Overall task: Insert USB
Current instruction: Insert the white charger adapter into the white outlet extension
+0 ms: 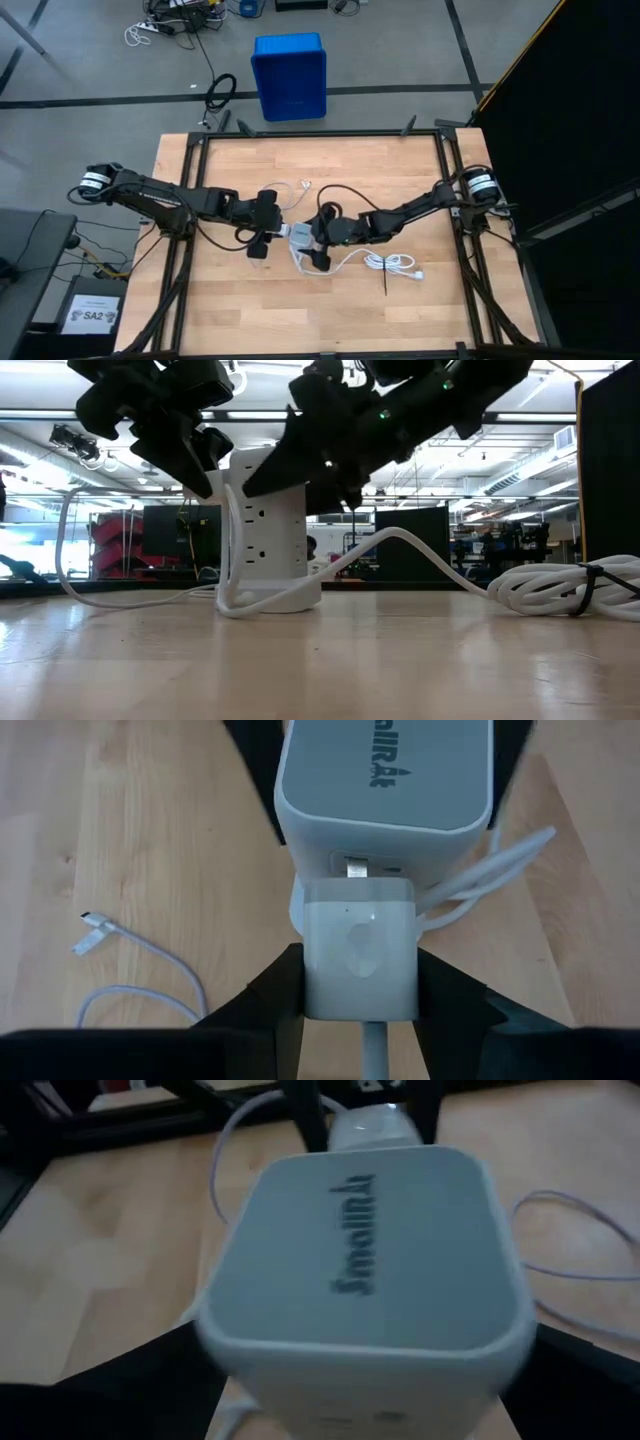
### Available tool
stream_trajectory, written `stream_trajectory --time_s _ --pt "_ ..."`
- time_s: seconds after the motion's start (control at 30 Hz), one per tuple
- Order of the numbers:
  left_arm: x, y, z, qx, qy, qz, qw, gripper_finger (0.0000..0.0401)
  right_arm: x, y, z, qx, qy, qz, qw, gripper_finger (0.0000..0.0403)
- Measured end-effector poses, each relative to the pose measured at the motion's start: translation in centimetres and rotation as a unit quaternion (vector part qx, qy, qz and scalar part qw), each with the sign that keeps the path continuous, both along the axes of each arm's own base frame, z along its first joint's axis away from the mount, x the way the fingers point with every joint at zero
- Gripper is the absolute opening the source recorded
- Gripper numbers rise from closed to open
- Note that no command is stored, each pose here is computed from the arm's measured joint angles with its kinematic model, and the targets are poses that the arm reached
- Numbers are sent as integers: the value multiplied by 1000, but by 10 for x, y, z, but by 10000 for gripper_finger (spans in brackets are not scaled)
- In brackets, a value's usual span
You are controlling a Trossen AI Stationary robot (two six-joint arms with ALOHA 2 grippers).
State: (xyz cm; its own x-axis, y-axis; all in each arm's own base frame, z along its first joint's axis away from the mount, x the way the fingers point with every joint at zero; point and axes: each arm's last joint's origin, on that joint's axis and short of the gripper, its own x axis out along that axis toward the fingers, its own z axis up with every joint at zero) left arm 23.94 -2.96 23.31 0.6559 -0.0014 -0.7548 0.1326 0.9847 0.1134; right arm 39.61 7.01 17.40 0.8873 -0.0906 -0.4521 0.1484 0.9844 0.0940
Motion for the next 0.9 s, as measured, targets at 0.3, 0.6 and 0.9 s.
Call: stream_trajectory --time_s 0.3,0.6,0.9 --pt "0 0 0 7 2 -8 1000 127 0 -7 4 -14 1 1 1000 261" --pt "0 0 0 1 -1 -15 1000 127 1 -7 5 -14 -7 18 1000 261" --pt "3 -1 -2 -1 -7 -30 1000 127 1 -7 5 -12 -10 20 1000 261"
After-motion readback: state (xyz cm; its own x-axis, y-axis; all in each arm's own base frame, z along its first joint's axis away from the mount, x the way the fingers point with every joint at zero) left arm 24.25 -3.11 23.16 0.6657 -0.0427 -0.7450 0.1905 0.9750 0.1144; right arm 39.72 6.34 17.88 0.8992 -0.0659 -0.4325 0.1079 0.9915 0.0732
